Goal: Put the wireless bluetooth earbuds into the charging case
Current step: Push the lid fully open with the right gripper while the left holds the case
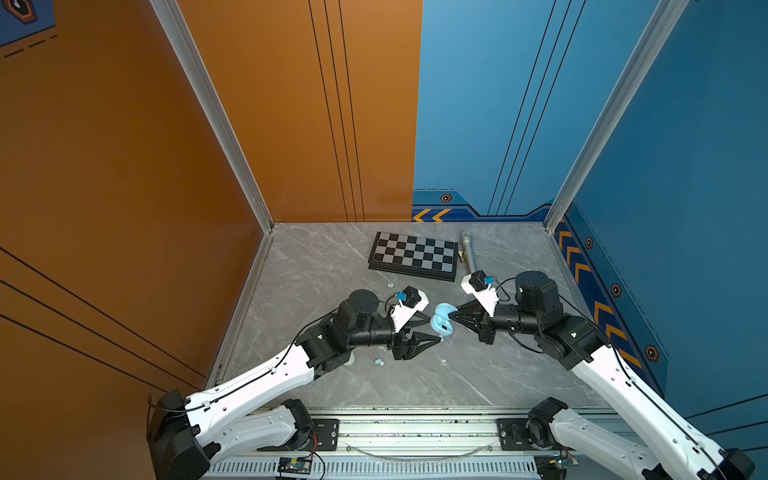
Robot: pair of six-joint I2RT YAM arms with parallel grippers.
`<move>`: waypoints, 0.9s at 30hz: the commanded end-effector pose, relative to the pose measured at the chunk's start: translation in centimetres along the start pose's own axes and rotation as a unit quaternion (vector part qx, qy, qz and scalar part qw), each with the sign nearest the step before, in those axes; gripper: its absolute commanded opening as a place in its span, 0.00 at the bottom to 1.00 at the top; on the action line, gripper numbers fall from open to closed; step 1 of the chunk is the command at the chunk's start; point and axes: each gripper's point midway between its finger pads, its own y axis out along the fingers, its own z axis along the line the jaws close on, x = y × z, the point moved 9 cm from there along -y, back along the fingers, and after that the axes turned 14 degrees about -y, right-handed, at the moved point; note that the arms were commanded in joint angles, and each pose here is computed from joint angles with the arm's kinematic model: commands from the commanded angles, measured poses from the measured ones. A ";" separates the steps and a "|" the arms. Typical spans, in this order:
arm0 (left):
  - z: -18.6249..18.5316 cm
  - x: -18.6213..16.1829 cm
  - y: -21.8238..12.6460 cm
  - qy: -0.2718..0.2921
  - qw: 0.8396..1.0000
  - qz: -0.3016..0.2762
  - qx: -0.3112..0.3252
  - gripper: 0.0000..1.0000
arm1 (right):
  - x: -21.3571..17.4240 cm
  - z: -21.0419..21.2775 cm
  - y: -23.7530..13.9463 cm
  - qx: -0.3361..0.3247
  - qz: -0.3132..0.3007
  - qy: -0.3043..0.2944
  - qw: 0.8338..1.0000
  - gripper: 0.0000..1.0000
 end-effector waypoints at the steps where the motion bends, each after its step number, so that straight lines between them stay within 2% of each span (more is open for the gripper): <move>1: -0.2 0.5 -1.6 0.007 1.000 -0.007 0.021 0.69 | 0.4 -0.6 -0.6 -0.052 -0.001 -0.033 0.998 0.00; 7: -0.5 1.9 -3.9 0.053 0.995 0.012 0.085 0.75 | 0.5 -0.8 -0.7 -0.074 0.009 -0.061 0.995 0.00; 12: -0.2 3.5 -3.6 0.079 0.990 0.015 0.120 0.75 | 0.8 -0.2 -0.1 -0.065 0.012 -0.080 0.995 0.00; 13: -0.6 4.7 -3.5 0.086 0.989 0.004 0.117 0.75 | 0.9 -0.1 0.0 -0.062 0.012 -0.083 0.995 0.00; 18: -0.3 5.5 -1.8 0.099 0.989 0.023 0.109 0.72 | 1.2 0.6 0.5 -0.045 0.013 -0.095 0.994 0.00; 27: 0.1 5.5 0.3 0.115 0.985 0.057 0.113 0.58 | 1.6 1.6 0.8 -0.021 0.006 -0.101 0.995 0.00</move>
